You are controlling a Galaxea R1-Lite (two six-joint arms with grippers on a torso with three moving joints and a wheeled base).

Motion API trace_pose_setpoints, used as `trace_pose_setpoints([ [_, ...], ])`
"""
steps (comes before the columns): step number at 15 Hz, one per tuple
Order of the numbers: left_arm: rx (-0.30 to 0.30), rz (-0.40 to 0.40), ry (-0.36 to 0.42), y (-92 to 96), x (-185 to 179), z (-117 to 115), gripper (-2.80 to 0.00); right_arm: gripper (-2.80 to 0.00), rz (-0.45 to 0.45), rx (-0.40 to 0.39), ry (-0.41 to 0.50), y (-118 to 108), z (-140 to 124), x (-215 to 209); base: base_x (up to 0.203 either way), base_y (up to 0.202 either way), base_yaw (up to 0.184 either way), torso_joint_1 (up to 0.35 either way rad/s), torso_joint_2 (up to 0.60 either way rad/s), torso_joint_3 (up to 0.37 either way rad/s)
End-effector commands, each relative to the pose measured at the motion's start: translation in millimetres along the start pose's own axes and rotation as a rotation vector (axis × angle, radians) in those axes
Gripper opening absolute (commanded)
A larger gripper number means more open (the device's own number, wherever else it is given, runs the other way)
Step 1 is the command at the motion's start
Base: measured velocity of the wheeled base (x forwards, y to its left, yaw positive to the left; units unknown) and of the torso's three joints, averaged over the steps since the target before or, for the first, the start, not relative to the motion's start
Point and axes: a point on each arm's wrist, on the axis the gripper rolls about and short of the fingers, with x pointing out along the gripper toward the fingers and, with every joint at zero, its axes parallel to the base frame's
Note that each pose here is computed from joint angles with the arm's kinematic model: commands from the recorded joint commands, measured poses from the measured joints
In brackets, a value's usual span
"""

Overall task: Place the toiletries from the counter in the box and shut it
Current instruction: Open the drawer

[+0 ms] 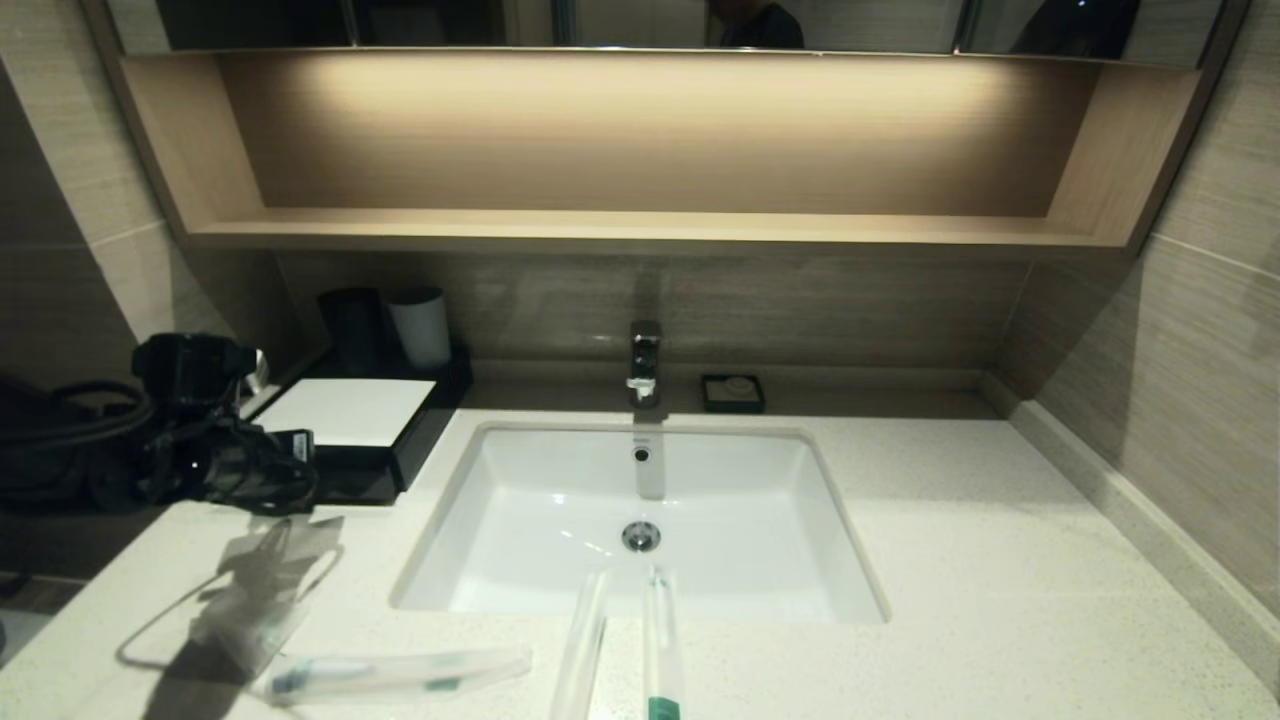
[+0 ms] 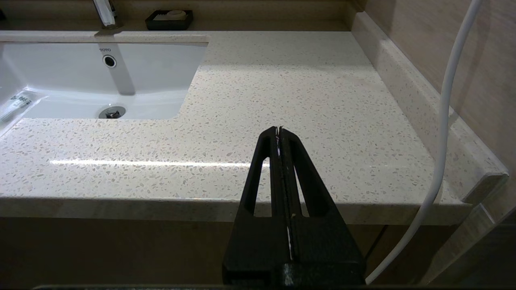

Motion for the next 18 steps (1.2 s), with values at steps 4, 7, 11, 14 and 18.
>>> trace_pose_setpoints([
  [4,0.002,0.000,0.015,-2.4,12,-3,-2.80,-2.80,0.000,0.000,0.001,0,0,0,0.000,0.000,0.000,0.000,0.00,0.000],
  [7,0.002,-0.001,0.011,-2.6,13,-2,-2.80,-2.80,0.000,0.000,0.001,0,0,0,0.000,0.000,0.000,0.000,0.00,0.000],
  [11,0.001,-0.001,0.006,-3.7,19,1,-2.80,-2.80,0.000,0.000,0.001,0,0,0,0.000,0.000,0.000,0.000,0.00,0.000],
  [14,0.003,0.000,0.016,-4.2,22,-1,-2.80,-2.80,0.000,0.000,0.001,0,0,0,0.000,0.000,0.000,0.000,0.00,0.000],
  [18,0.005,-0.006,0.028,-7.2,26,-4,-2.80,-2.80,0.000,0.000,0.001,0,0,0,0.000,0.000,0.000,0.000,0.00,0.000],
])
